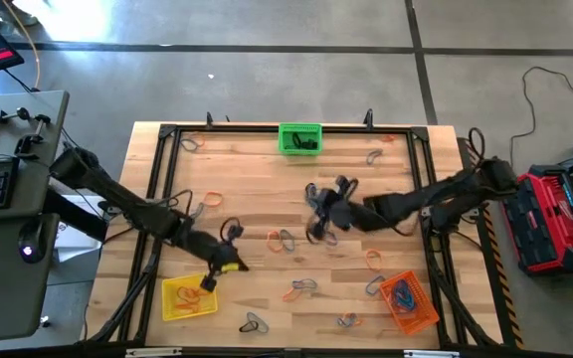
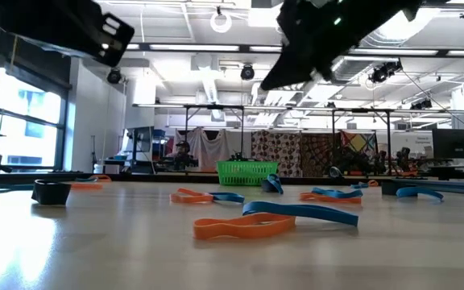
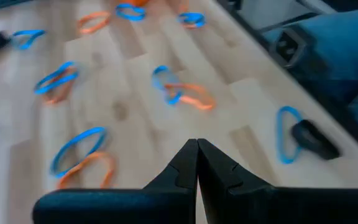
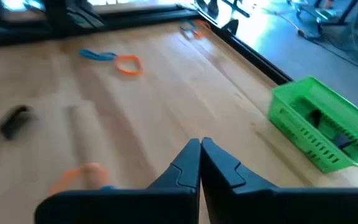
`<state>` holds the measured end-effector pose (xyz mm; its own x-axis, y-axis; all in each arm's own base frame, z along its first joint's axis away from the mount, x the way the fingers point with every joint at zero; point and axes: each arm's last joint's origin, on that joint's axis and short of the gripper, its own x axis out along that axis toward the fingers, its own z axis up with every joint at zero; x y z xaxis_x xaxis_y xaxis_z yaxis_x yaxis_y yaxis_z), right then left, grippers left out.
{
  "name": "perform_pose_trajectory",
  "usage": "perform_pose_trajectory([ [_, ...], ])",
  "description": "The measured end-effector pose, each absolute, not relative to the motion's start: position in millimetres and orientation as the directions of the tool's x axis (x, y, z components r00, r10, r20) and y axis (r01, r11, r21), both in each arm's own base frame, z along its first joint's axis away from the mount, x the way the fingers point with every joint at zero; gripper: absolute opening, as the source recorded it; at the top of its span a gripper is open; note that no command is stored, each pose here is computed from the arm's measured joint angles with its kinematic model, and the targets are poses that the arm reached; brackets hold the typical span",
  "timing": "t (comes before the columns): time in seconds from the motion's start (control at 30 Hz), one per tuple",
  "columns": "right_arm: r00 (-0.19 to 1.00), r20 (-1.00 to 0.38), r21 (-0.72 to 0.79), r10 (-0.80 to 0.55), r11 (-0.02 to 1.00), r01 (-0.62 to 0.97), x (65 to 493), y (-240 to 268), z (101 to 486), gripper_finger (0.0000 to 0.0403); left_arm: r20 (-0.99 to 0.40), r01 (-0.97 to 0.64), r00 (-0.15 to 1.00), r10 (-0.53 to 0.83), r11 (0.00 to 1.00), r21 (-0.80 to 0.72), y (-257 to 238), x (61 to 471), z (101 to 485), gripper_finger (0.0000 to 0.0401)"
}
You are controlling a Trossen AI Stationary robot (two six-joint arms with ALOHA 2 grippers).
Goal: Sort rubber bands into baskets
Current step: Put the blue rubber band into the orange bin
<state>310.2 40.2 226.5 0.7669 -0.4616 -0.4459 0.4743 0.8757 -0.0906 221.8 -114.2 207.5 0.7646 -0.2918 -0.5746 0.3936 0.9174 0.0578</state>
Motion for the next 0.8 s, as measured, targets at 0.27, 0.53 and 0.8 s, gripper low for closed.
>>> perform_pose_trajectory([
  [0.27,0.798,-0.401,-0.072,-0.450,0.884,0.462,292.2,94.6,229.3,0.0000,-0.672,0.500,0.662,-0.332,0.864,0.066,-156.5,219.6,181.6,0.0001],
  [0.53,0.818,-0.401,-0.058,-0.412,0.903,0.426,282.7,116.5,228.2,0.0000,-0.717,0.512,0.634,-0.291,0.853,0.106,-185.1,232.5,157.5,0.0039],
  [0.8,0.816,-0.400,-0.074,-0.418,0.902,0.425,281.5,118.1,227.8,0.0000,-0.744,0.573,0.589,-0.316,0.812,0.109,-205.5,251.4,143.1,0.0105],
])
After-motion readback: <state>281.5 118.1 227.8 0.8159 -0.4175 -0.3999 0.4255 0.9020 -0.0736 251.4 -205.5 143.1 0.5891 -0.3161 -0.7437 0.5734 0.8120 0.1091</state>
